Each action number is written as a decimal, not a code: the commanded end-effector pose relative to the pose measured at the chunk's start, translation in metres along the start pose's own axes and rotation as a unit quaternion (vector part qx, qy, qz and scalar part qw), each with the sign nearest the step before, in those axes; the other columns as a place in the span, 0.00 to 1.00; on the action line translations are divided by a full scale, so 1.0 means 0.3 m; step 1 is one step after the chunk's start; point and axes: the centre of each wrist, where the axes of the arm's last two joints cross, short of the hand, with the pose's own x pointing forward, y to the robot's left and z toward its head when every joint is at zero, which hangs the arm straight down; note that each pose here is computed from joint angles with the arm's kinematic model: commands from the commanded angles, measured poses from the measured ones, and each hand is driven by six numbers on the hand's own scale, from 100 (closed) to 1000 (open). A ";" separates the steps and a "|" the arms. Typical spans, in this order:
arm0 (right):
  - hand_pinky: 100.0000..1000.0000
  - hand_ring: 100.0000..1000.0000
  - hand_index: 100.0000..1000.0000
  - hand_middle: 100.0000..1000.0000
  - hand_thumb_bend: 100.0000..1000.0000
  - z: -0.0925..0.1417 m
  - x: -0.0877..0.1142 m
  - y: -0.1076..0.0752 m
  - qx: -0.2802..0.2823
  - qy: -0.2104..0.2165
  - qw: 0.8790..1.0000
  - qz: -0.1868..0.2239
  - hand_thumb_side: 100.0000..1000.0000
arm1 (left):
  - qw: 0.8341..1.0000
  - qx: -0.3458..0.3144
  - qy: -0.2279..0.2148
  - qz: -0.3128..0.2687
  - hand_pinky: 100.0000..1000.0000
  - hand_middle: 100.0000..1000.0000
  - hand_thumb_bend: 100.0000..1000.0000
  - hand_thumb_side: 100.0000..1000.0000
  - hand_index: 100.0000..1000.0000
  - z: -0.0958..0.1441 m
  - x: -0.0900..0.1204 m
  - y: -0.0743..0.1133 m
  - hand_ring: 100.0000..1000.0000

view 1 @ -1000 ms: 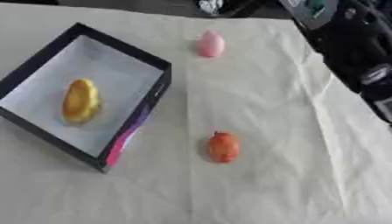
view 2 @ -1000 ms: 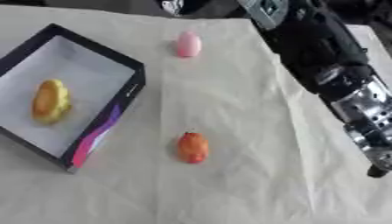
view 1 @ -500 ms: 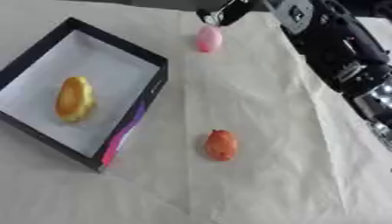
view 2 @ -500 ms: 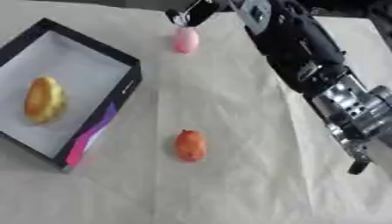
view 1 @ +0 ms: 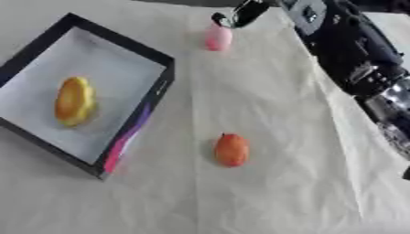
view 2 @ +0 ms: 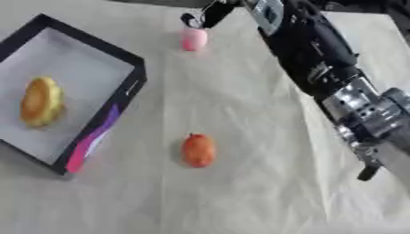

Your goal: Pick up objects on the table and place them in the box.

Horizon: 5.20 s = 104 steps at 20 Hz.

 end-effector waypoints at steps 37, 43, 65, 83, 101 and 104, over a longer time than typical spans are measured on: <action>0.91 0.84 0.91 0.75 0.18 0.049 -0.114 0.055 0.017 0.103 0.994 0.019 0.25 | 1.000 -0.003 -0.010 0.008 0.85 0.75 0.00 0.71 0.88 -0.015 0.016 -0.014 0.70; 0.89 0.80 0.89 0.70 0.13 0.040 -0.118 0.078 0.010 0.125 0.992 0.021 0.28 | 1.000 -0.004 -0.011 0.010 0.85 0.75 0.00 0.72 0.87 -0.015 0.017 -0.020 0.70; 0.82 0.64 0.56 0.44 0.00 0.058 -0.058 -0.061 -0.096 0.086 0.991 0.040 0.05 | 1.000 -0.001 -0.008 -0.004 0.86 0.75 0.00 0.72 0.87 -0.002 0.008 -0.001 0.69; 0.81 0.60 0.52 0.44 0.00 -0.038 0.459 -0.420 -0.244 -0.155 0.957 0.006 0.00 | 1.000 -0.005 -0.001 -0.016 0.86 0.75 0.00 0.69 0.88 0.011 -0.002 0.015 0.69; 0.75 0.55 0.51 0.44 0.05 -0.283 0.813 -0.135 -0.077 -0.298 0.941 0.140 0.11 | 0.997 0.048 0.030 -0.061 0.86 0.75 0.00 0.70 0.88 0.051 -0.054 0.131 0.69; 0.75 0.55 0.51 0.44 0.02 -0.330 0.800 -0.059 -0.044 -0.290 0.946 0.138 0.11 | 0.996 0.047 0.024 -0.065 0.86 0.75 0.00 0.69 0.88 0.047 -0.049 0.136 0.69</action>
